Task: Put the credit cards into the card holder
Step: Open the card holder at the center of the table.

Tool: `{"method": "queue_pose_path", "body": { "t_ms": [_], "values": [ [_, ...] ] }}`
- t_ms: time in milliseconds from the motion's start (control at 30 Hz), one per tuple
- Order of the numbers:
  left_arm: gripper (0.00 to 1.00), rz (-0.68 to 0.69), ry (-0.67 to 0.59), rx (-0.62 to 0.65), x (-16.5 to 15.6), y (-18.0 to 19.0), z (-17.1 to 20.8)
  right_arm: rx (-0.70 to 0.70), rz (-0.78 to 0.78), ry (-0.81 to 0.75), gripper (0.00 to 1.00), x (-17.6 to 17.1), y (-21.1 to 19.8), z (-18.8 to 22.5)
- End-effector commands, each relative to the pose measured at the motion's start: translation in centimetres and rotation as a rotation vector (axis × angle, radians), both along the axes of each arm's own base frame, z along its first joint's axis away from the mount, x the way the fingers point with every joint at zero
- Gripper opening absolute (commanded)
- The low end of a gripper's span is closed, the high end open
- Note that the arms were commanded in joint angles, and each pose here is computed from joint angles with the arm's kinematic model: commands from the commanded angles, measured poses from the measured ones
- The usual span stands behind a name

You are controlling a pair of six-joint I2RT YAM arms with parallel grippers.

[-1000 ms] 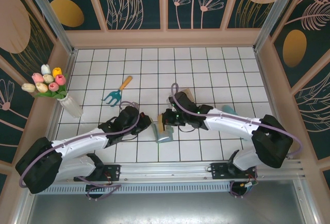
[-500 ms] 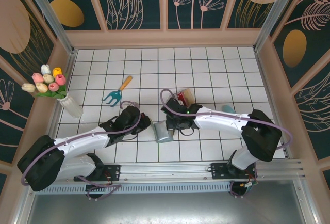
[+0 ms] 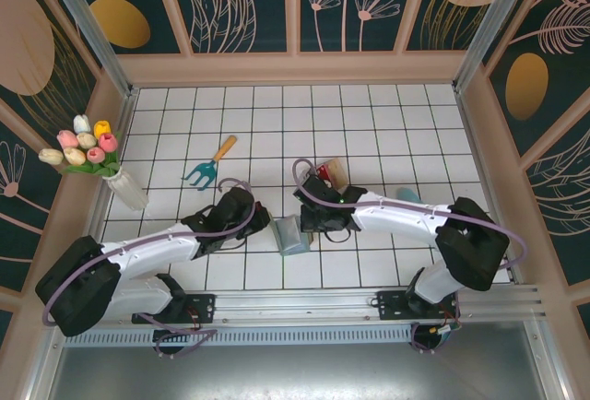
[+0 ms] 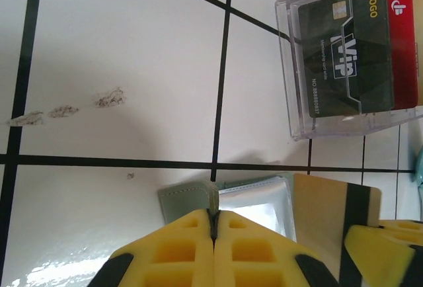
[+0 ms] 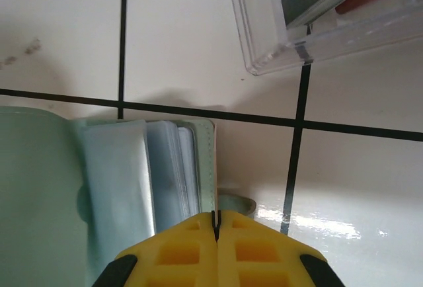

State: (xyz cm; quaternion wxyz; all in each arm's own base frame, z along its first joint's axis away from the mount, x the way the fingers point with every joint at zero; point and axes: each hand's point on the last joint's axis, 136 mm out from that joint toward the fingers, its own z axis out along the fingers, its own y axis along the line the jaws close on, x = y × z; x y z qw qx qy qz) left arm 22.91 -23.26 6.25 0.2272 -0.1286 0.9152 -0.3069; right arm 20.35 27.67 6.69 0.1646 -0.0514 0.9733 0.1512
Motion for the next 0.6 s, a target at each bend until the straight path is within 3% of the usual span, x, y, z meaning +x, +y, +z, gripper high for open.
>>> {"method": "queue_pose_path", "body": {
  "t_ms": [0,367,567],
  "values": [
    [0.0,-0.032,0.07,0.123,-1.5,1.6,-2.4,-0.001,-0.051,-0.064,0.02,1.1,-0.6,2.0],
    [0.0,-0.058,0.06,0.146,-1.8,1.9,-2.3,0.114,0.039,0.001,0.02,0.1,1.7,1.6],
    [0.0,-0.067,0.062,0.162,-2.0,2.1,-2.3,-0.01,0.003,0.012,0.01,0.4,0.2,-0.4]
  ]
}}
